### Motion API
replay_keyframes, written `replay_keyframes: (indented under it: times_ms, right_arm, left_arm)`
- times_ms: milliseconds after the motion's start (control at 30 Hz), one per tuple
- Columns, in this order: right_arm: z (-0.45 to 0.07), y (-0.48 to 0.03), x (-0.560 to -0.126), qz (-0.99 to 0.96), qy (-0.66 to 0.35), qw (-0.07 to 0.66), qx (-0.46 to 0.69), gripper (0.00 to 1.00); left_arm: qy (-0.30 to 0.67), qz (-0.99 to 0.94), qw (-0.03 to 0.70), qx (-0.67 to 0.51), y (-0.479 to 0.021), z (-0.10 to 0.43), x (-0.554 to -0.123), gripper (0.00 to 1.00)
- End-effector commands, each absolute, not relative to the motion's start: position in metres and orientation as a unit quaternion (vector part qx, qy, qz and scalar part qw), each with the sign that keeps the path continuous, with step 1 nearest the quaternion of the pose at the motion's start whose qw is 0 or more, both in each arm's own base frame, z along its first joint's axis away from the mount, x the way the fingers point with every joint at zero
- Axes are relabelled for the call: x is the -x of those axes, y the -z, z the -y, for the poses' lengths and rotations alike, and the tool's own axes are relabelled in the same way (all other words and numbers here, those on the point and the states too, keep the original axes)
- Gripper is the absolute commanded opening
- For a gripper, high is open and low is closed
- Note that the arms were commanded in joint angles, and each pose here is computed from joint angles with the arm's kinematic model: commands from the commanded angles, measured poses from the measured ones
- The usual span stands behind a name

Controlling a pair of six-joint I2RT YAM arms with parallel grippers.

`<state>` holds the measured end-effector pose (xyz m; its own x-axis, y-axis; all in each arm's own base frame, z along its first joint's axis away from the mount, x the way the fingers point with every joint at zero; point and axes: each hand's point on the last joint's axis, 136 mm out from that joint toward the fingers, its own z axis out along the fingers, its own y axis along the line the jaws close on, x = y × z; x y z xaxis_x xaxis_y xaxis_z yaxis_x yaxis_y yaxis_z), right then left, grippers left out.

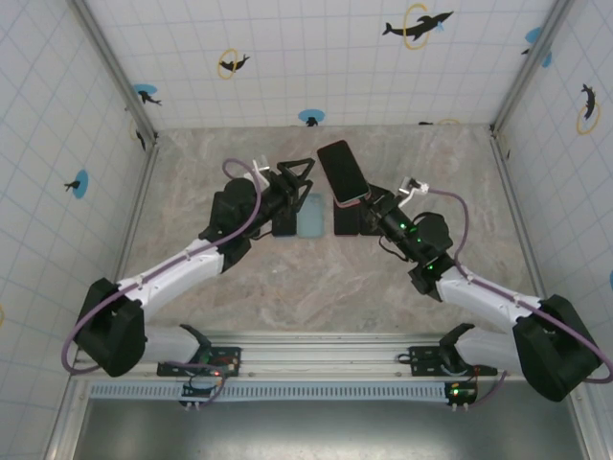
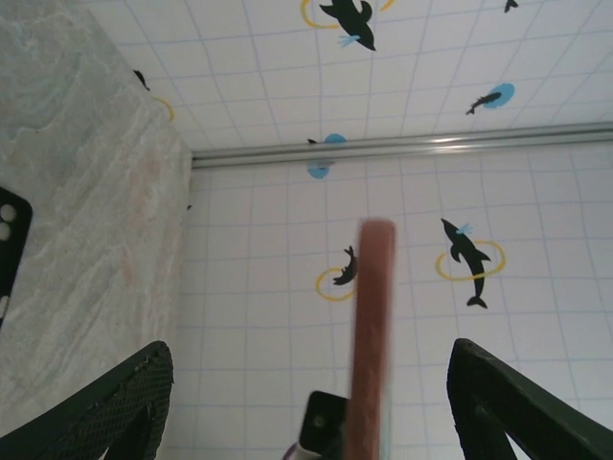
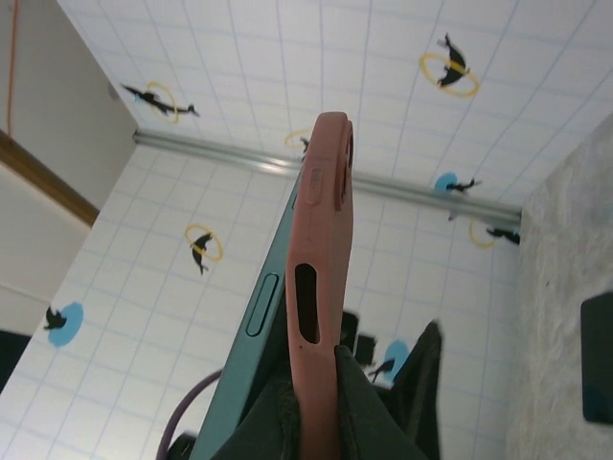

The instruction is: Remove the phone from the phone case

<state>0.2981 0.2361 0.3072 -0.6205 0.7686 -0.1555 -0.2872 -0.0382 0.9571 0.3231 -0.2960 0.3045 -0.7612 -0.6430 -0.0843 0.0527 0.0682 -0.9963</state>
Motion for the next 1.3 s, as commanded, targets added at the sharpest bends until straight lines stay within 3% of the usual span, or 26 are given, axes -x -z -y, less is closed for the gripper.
replay_keyframes:
  times_ms: [0, 467, 967, 1267]
  right_arm:
    - [-0.21, -0.33, -0.303, -0.53, -0.67, 0.461, -0.237, 0.0]
    - [-0.186, -0.319, -0.31, -0.502, -0.603, 0.545, -0.296, 0.0]
    - [-0.188, -0.324, -0.301, -0.505, -0.597, 0.561, -0.272, 0.0]
    - [-0.183, -0.323, -0.296, -0.498, -0.599, 0.561, -0.28, 0.0]
  left_arm:
    - [0.651, -0.678, 0.257, 0.225, -0.31, 0.301, -0.303, 0.77]
    - [0.686, -0.651, 0.21, 0.246, -0.317, 0.361, -0.245, 0.74]
    - [0.737, -0.599, 0.212, 0.232, -0.357, 0.393, -0.255, 0.62]
    - [0.735, -0.603, 0.197, 0.24, -0.344, 0.403, -0.259, 0.58]
